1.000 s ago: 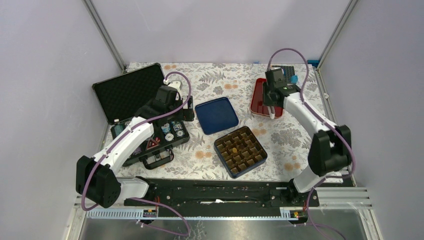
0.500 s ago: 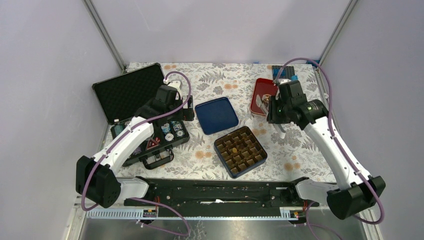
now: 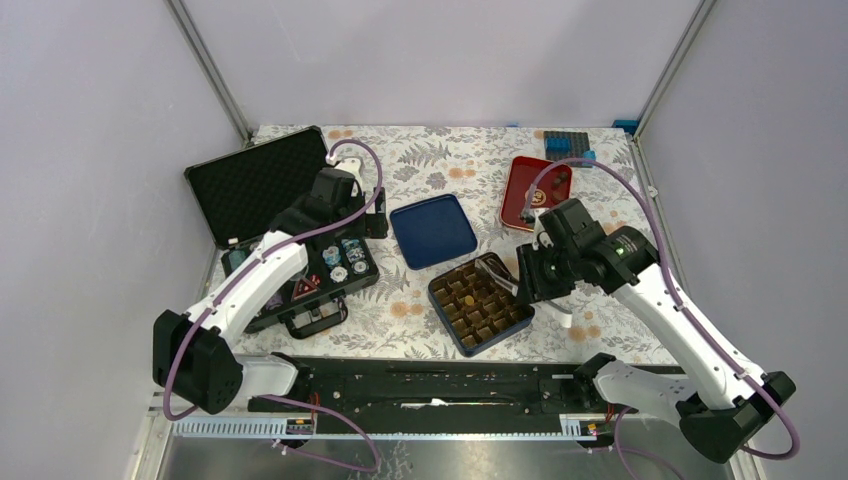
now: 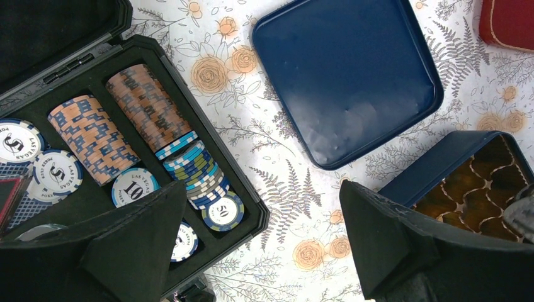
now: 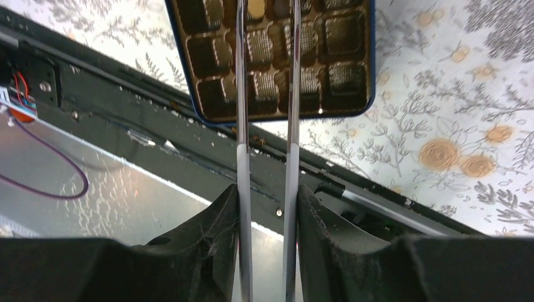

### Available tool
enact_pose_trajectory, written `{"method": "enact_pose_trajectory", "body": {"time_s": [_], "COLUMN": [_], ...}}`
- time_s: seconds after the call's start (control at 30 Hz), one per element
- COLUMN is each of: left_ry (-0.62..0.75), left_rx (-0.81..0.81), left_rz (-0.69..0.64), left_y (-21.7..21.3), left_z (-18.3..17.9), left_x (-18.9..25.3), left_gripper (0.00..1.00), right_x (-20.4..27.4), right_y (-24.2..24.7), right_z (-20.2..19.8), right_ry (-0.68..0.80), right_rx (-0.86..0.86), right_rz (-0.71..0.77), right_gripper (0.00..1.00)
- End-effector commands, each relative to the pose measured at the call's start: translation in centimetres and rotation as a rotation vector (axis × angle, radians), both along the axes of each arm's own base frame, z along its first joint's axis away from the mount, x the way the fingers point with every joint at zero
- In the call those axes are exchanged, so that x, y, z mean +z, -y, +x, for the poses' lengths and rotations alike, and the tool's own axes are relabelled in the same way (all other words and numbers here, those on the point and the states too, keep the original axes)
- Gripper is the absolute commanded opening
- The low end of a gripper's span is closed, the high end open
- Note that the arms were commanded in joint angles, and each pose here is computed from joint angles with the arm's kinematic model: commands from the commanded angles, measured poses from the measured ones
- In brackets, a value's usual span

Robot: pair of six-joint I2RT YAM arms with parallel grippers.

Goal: Pack the chocolate

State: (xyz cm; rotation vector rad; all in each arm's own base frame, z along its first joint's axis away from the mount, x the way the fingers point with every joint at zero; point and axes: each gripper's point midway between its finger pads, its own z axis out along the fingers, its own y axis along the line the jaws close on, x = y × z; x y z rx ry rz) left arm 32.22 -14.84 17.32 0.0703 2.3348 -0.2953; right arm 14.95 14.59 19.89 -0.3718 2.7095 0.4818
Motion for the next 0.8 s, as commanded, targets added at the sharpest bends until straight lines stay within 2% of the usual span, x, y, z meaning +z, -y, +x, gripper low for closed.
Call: {"method": "enact_pose_trajectory", "body": {"time_s": [0.0,0.27,0.77], "left_ry": [0.075,0.074,0.061], "left_rx": [0.020,0.019,0.021], "left_rz": [-0.027,-0.041,-0.051], "left_y": [0.3,0.5,0.6], "left_z": [1.6,1.6,1.3], "left_x": [2.7,2.9,2.5], "left_gripper": [0.99,0.99,0.99], "right_x": [-0.3,-0.4,-0.5], "right_y": [-0.1,0.6,-0.1], "right_z": [-2.9,-4.4,-6.5], "right_ry": [-0.082,-0.111,-0.182], "right_rx": [0.055,0.111,0.187], "right_rz": [0.010,-0.037,-0.029], "right_gripper": [0.21,0.22,0.24]}}
